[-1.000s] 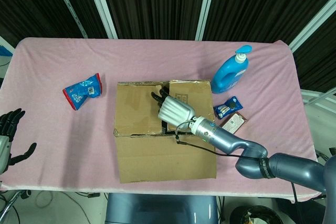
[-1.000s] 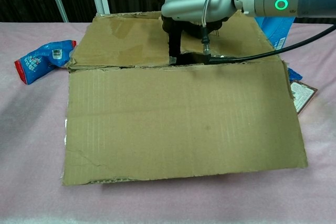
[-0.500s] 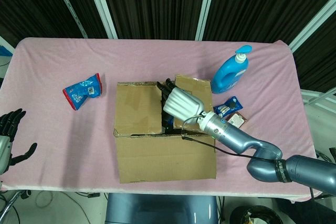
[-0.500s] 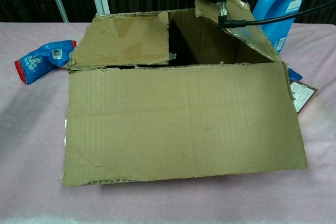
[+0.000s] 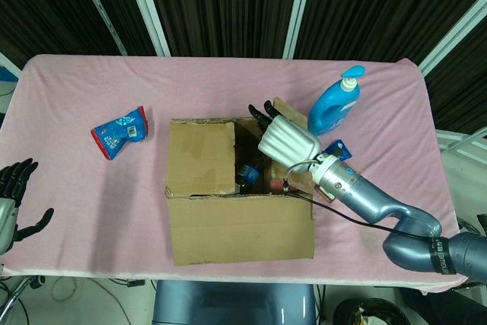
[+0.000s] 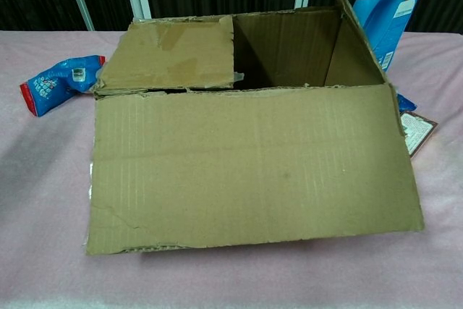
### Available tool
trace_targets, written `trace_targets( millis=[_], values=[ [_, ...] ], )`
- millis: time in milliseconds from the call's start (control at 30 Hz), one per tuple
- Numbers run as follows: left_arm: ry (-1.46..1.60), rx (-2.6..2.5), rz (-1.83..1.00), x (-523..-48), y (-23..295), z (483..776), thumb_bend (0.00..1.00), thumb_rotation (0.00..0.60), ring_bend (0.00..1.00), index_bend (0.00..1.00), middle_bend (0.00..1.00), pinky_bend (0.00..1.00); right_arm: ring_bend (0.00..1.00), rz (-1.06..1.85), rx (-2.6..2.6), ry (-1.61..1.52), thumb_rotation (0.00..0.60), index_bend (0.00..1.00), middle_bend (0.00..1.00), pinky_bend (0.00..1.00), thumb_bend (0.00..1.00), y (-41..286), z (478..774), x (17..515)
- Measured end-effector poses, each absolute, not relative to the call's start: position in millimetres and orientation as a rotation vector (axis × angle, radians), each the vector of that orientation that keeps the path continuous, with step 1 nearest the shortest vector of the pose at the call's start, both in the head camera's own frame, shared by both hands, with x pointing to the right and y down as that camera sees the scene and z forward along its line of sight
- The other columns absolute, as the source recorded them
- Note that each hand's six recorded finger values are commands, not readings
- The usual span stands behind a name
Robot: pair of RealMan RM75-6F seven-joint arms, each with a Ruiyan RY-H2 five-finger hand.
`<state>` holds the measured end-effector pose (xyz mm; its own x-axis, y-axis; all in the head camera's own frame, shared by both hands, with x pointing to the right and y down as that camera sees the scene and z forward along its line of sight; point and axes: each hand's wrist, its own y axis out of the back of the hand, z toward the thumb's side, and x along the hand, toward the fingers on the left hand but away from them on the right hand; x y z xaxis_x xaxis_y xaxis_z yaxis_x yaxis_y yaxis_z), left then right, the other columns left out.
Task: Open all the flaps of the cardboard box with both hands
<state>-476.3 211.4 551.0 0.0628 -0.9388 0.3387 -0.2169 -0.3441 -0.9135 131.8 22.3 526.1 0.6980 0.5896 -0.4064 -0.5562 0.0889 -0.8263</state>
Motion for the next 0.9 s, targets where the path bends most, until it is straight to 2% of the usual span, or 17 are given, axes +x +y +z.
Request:
trace_targets(
  millis=[733, 833, 900],
  values=[
    [1.159, -1.642, -1.346, -477, 213, 551, 0.27, 0.600, 0.00, 0.00, 0.03, 0.06, 0.03, 0.997, -1.098, -0.001, 0.600, 0.41, 0.21, 0.21, 0.72, 10, 495, 201],
    [1.157, -1.641, -1.346, -477, 213, 551, 0.27, 0.600, 0.00, 0.00, 0.03, 0.06, 0.03, 1.005, -1.096, -0.004, 0.600, 0.39, 0.20, 0.21, 0.69, 11, 493, 207],
    [1.157, -1.640, -1.347, -477, 213, 551, 0.27, 0.600, 0.00, 0.00, 0.03, 0.06, 0.03, 1.009, -1.096, -0.008, 0.600, 0.37, 0.18, 0.21, 0.63, 11, 491, 210]
  ],
)
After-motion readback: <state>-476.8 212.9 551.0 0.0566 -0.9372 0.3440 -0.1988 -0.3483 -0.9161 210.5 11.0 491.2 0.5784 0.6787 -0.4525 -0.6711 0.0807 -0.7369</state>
